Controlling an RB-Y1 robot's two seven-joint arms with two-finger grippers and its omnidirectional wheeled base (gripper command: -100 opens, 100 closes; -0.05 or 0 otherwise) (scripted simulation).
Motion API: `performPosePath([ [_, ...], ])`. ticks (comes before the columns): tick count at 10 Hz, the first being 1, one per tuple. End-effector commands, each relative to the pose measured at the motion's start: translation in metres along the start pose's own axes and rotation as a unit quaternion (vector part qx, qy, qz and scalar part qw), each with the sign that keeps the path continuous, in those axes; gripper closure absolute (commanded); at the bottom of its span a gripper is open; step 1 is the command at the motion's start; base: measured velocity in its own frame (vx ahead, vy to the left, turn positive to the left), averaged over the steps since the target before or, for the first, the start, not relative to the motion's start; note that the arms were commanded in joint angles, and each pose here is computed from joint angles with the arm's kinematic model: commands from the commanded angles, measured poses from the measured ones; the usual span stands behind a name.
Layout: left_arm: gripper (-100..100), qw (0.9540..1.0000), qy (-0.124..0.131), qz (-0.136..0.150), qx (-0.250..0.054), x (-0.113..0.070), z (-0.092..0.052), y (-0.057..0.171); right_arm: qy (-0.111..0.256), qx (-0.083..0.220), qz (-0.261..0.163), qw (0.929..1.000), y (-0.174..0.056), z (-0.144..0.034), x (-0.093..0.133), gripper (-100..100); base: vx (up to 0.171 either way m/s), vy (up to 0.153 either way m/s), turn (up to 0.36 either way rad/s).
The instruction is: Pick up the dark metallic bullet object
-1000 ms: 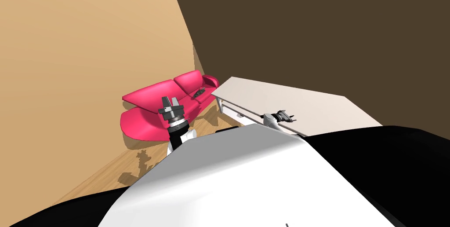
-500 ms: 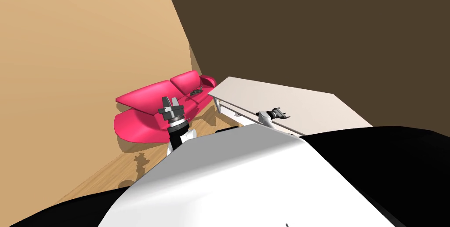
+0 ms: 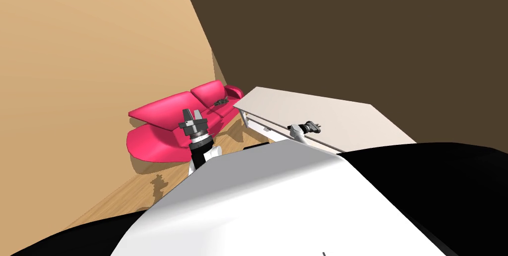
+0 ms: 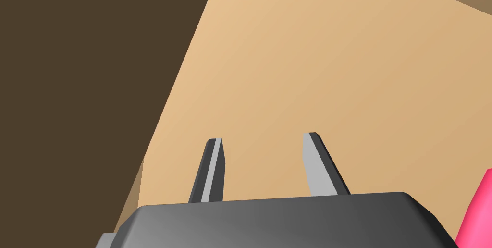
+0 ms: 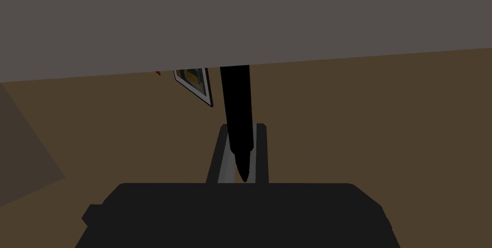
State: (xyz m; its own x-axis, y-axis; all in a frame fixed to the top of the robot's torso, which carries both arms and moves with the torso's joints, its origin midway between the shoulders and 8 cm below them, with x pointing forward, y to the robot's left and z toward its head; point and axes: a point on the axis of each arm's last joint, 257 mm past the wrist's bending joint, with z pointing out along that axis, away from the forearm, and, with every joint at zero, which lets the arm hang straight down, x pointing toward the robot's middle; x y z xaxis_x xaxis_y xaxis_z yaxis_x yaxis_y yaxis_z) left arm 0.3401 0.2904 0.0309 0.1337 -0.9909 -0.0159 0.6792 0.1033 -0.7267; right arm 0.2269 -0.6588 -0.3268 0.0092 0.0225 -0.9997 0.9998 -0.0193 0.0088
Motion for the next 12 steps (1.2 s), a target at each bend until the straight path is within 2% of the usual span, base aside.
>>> performPosePath([
  [1, 0, 1.0000, 0.000, 0.000, 0.000, 0.000, 0.000, 0.000, 0.000, 0.000, 0.000, 1.0000, 0.000, 0.000, 0.000, 100, 0.000, 0.000, 0.000],
  [3, 0, 1.0000, 0.000, 0.000, 0.000, 0.000, 0.000, 0.000, 0.000, 0.000, 0.000, 1.0000, 0.000, 0.000, 0.000, 100, 0.000, 0.000, 0.000],
  [4, 0, 1.0000, 0.000, 0.000, 0.000, 0.000, 0.000, 0.000, 0.000, 0.000, 0.000, 1.0000, 0.000, 0.000, 0.000, 0, 0.000, 0.000, 0.000],
  [5, 0, 1.0000, 0.000, 0.000, 0.000, 0.000, 0.000, 0.000, 0.001, -0.002, 0.001, 1.0000, -0.006, 0.009, 0.004, 100, 0.030, 0.051, 0.070],
  [6, 0, 1.0000, 0.000, 0.000, 0.000, 0.000, 0.000, 0.000, 0.001, -0.002, -0.001, 1.0000, -0.015, 0.020, 0.007, 100, 0.057, 0.101, 0.097],
  [7, 0, 1.0000, 0.000, 0.000, 0.000, 0.000, 0.000, 0.000, 0.003, 0.000, 0.003, 1.0000, -0.016, 0.021, 0.007, 100, 0.047, 0.087, 0.025],
  [8, 0, 1.0000, 0.000, 0.000, 0.000, 0.000, 0.000, 0.000, 0.002, 0.000, 0.002, 1.0000, -0.027, 0.033, 0.009, 100, 0.052, 0.097, 0.063],
  [9, 0, 1.0000, 0.000, 0.000, 0.000, 0.000, 0.000, 0.000, 0.005, 0.002, 0.004, 1.0000, -0.028, 0.033, 0.010, 100, 0.037, 0.069, 0.025],
  [10, 0, 1.0000, 0.000, 0.000, 0.000, 0.000, 0.000, 0.000, 0.003, 0.003, 0.003, 1.0000, -0.040, 0.045, 0.011, 100, 0.040, 0.065, 0.068],
  [11, 0, 1.0000, 0.000, 0.000, 0.000, 0.000, 0.000, 0.000, 0.006, 0.005, 0.004, 1.0000, -0.041, 0.045, 0.012, 100, 0.034, 0.051, 0.026],
  [12, 0, 1.0000, 0.000, 0.000, 0.000, 0.000, 0.000, 0.000, 0.004, 0.008, 0.003, 1.0000, -0.054, 0.057, 0.012, 100, 0.041, 0.070, 0.071],
])
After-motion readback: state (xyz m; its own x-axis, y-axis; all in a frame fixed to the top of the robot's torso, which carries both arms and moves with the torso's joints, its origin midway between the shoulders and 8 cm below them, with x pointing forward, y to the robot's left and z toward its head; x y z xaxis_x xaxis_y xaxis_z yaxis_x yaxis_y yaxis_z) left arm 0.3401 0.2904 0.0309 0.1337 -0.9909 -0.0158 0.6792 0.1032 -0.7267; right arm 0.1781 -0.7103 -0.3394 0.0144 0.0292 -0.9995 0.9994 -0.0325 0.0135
